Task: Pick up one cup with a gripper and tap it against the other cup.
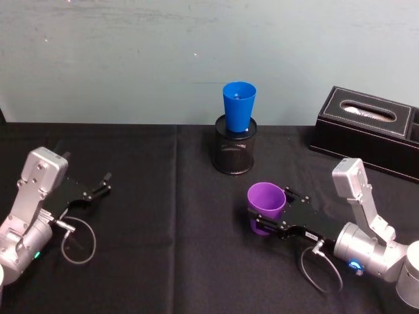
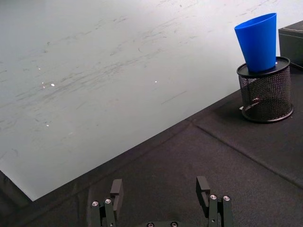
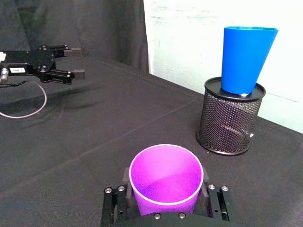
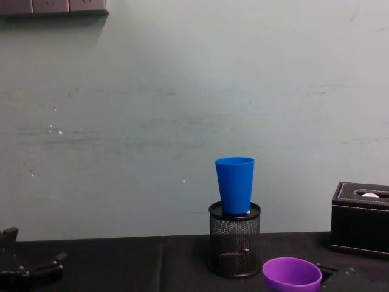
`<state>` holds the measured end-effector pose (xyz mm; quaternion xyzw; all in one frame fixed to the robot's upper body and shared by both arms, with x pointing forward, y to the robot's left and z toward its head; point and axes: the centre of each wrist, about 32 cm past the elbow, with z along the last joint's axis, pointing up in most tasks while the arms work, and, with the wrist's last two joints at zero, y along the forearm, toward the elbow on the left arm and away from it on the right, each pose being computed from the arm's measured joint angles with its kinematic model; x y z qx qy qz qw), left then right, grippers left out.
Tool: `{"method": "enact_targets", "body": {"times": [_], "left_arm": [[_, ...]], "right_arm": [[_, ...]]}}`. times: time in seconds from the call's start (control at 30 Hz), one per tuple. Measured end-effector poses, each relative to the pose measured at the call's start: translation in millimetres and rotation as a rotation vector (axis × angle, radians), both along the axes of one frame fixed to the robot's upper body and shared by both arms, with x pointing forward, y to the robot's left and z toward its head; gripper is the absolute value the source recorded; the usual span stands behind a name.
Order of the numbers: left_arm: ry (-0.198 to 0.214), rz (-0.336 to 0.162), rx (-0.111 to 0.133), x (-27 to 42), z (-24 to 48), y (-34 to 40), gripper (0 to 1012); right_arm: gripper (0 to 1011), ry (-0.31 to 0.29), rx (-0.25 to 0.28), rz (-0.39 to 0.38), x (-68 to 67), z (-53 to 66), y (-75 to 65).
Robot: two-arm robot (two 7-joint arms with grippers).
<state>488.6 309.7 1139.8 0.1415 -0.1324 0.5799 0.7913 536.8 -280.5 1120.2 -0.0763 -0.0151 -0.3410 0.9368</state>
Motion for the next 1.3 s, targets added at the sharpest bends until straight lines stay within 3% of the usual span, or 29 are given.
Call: {"method": "enact_targets", "body": {"times": [0.03, 0.43, 1.3], "left_arm": [[0.000, 0.000, 0.000, 0.0, 0.0, 0.0, 1011], [0.000, 0.000, 0.000, 0.0, 0.0, 0.0, 1011], [0.000, 0.000, 0.000, 0.0, 0.0, 0.0, 1011]], "right_arm": [[783, 0.000, 0.000, 0.000, -0.1, 0.0, 0.0], [726, 0.001, 0.002, 0.001, -0.3, 0.0, -0.2], [726, 0.001, 0.002, 0.001, -0.4, 0.0, -0.4]]}}
